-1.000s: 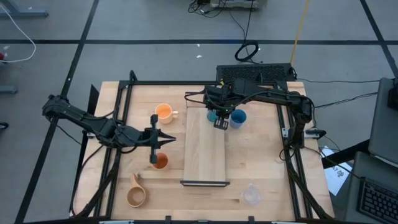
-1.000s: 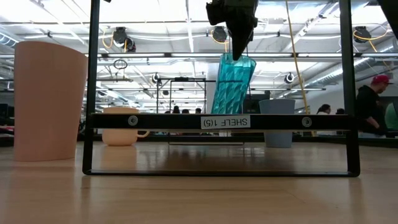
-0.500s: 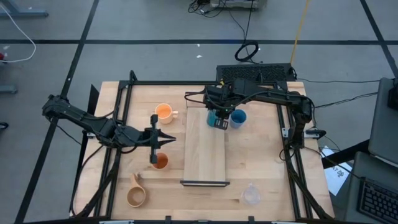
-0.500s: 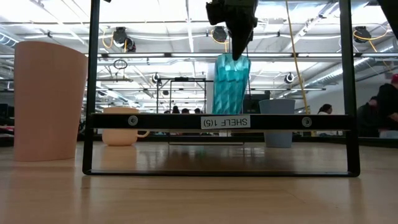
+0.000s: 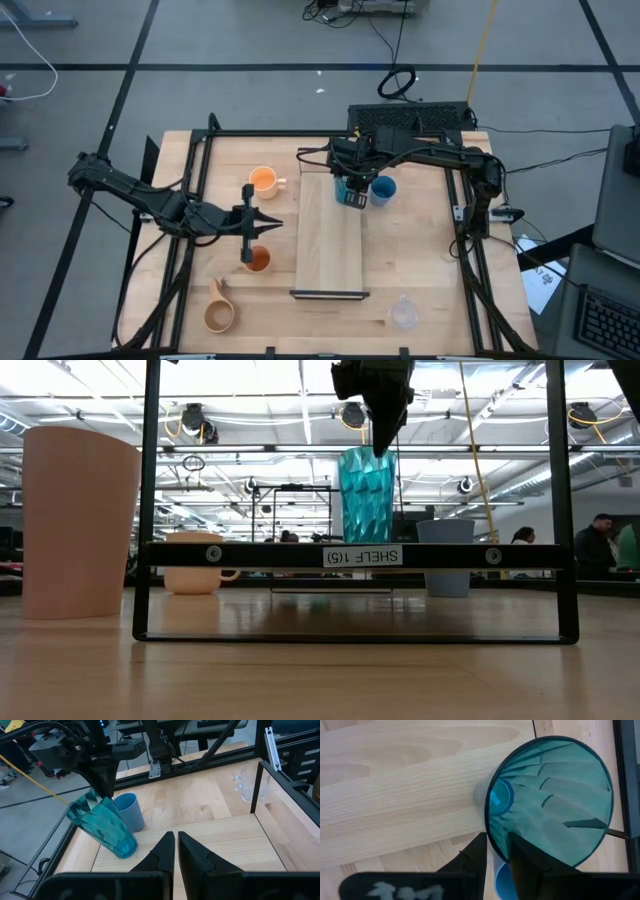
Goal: Stack small to large cups/mugs on shelf
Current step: Put the light blue cup on the shelf
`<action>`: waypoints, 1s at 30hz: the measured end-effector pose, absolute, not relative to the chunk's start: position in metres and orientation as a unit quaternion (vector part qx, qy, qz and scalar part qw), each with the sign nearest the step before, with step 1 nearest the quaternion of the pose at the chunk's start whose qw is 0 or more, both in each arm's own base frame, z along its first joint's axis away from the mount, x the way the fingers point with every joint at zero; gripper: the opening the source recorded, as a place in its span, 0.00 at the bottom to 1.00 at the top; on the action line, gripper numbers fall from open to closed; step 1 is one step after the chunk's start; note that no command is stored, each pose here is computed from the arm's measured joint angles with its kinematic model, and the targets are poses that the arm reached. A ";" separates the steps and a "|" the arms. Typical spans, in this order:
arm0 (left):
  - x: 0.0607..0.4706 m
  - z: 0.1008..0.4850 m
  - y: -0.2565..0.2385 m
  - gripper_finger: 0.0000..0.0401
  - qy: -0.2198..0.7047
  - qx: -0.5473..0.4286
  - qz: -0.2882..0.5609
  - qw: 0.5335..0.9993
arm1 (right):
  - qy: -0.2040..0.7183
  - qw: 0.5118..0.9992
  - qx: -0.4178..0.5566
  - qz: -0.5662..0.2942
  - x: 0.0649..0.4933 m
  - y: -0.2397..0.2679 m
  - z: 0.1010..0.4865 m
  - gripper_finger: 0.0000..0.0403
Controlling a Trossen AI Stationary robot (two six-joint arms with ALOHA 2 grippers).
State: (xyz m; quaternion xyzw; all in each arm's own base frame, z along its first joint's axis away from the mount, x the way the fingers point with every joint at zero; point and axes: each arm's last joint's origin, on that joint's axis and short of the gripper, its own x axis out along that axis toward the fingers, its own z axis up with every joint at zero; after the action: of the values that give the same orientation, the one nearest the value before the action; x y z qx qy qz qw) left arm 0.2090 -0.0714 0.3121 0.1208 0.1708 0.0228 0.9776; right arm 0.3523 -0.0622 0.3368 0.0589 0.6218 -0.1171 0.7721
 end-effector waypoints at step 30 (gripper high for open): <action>0.209 0.312 -0.071 0.06 0.171 0.124 0.022 0.977 | 0.618 0.775 0.059 -0.115 0.351 -0.057 0.340 0.42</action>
State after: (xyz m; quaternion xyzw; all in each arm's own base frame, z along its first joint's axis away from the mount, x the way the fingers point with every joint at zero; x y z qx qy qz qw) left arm 0.2090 -0.0714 0.3121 0.1243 0.1711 0.0222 0.9771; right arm 0.3507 -0.0568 0.3400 0.0585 0.6182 -0.1152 0.7753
